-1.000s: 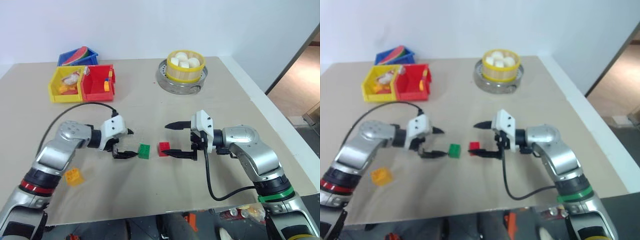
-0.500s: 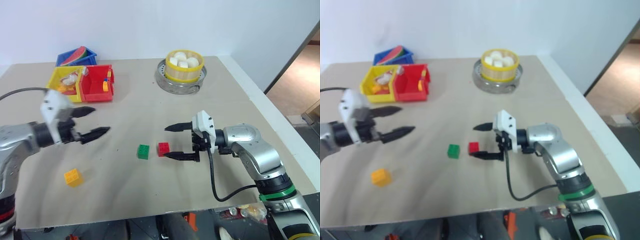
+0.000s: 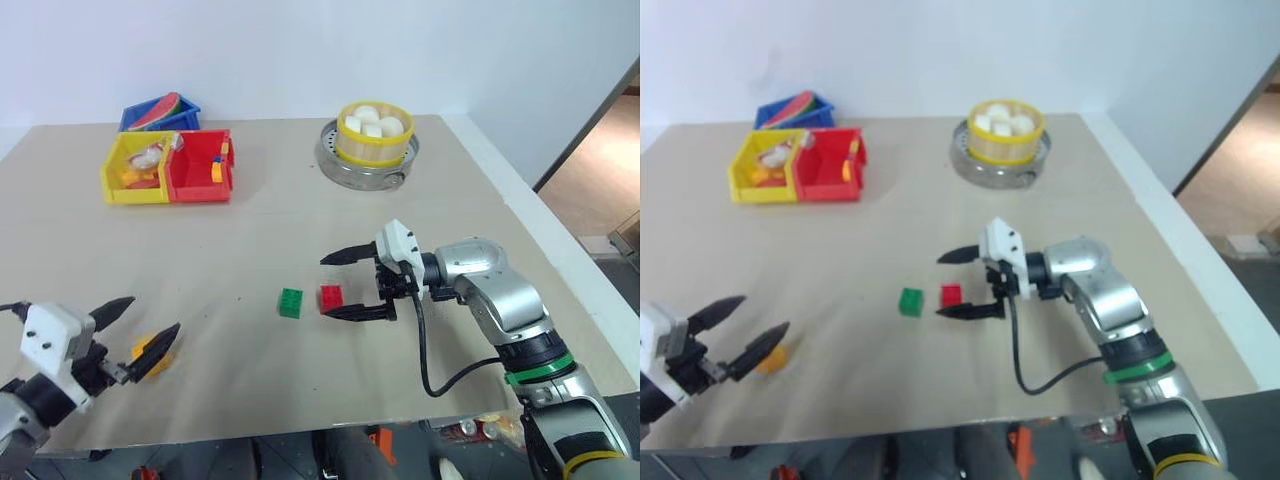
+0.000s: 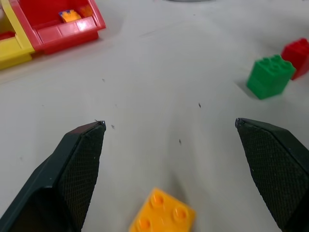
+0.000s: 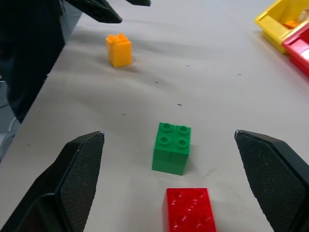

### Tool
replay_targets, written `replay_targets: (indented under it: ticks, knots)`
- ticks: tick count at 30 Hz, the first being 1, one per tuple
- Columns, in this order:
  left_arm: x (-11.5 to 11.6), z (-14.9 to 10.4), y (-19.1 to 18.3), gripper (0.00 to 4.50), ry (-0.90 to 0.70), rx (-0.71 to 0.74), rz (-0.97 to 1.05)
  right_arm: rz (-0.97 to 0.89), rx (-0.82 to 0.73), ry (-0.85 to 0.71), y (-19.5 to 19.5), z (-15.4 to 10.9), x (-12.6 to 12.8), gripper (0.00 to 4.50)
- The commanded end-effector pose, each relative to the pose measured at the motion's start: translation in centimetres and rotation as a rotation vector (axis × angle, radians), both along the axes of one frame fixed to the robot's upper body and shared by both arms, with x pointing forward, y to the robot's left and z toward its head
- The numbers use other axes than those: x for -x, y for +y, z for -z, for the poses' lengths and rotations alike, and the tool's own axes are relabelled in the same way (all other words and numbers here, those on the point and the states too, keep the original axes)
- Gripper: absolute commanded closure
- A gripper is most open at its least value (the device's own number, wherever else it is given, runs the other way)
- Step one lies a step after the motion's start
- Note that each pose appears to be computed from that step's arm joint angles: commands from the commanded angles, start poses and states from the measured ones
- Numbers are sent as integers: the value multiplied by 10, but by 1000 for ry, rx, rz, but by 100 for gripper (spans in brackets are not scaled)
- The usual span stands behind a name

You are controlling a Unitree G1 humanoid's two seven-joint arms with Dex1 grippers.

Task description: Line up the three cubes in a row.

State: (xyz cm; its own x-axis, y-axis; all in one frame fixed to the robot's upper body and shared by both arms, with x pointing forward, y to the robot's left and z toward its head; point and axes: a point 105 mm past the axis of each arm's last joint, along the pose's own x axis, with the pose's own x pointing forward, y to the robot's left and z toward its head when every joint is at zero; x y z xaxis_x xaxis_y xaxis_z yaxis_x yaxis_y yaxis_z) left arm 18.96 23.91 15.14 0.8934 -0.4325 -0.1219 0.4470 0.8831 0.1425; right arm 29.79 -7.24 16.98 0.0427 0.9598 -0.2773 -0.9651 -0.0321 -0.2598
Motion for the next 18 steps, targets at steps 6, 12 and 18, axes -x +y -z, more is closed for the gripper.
replay_targets:
  ticks: [6,12,18]
  knots:
    - [11,6,13,4,54,-124,129,-38,12,-49,5,-9,0,0]
    - [4,12,20,4,86,-164,201,-22,29,-55,2,-5,0,0]
    - [-9,28,22,4,162,-186,265,14,35,-64,-4,-3,1,0]
